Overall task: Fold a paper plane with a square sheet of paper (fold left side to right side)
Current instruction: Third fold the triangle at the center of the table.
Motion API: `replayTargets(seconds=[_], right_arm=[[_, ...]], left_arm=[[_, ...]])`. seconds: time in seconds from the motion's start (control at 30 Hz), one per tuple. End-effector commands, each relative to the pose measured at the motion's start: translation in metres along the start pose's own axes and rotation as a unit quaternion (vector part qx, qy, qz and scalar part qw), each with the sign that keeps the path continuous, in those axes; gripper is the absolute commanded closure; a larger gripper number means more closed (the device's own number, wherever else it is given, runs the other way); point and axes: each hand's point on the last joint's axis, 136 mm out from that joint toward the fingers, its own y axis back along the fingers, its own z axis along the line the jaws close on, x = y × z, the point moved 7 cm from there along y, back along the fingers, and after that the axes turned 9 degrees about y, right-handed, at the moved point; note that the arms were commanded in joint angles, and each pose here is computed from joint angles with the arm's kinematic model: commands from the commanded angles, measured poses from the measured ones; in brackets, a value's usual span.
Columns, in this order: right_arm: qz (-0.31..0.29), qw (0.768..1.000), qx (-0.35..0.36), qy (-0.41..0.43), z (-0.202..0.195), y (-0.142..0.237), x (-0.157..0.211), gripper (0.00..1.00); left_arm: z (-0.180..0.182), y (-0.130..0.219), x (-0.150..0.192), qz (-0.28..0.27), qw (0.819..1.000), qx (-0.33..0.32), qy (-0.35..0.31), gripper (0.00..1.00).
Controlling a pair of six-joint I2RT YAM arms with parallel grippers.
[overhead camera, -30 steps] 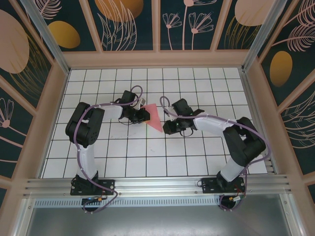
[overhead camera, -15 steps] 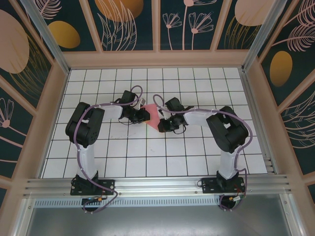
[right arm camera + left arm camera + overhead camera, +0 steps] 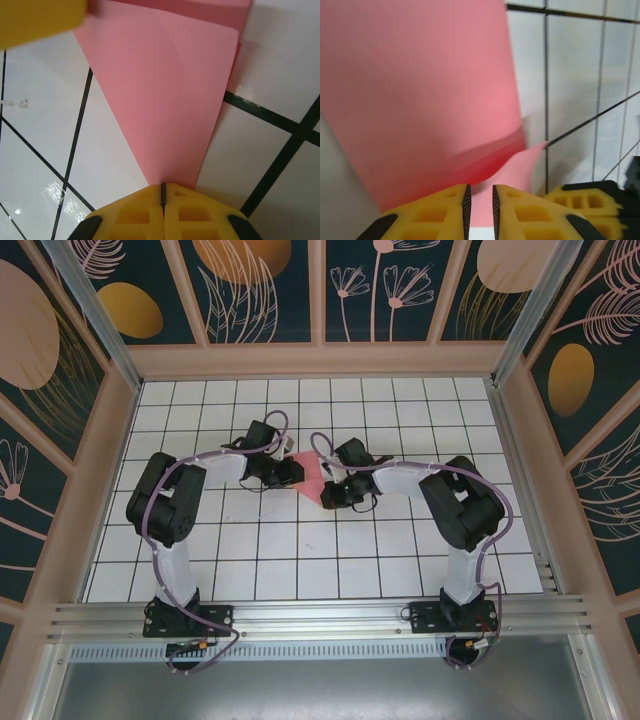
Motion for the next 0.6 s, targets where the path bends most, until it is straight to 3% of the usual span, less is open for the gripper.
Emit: replayTargets(seconds=[0.0, 0.27, 0.57], right_arm=[[0.067, 0.995, 0.063, -0.032, -0.02, -0.015, 0.032, 0.92], [0.066, 0.995, 0.068, -0.033, -0.021, -0.016, 0.032, 0.92], [0.067, 0.995, 0.069, -0.034, -0.02, -0.017, 0.034, 0.93]], left_arm=[[-0.017, 0.017, 0.012, -0.008, 1.0, 0.007, -0.011, 0.78], [-0.026, 0.0, 0.045, 0.014, 0.999, 0.032, 0.001, 0.8], [-0.027, -0.022, 0.047, 0.01, 0.999, 0.039, 0.031, 0.83]])
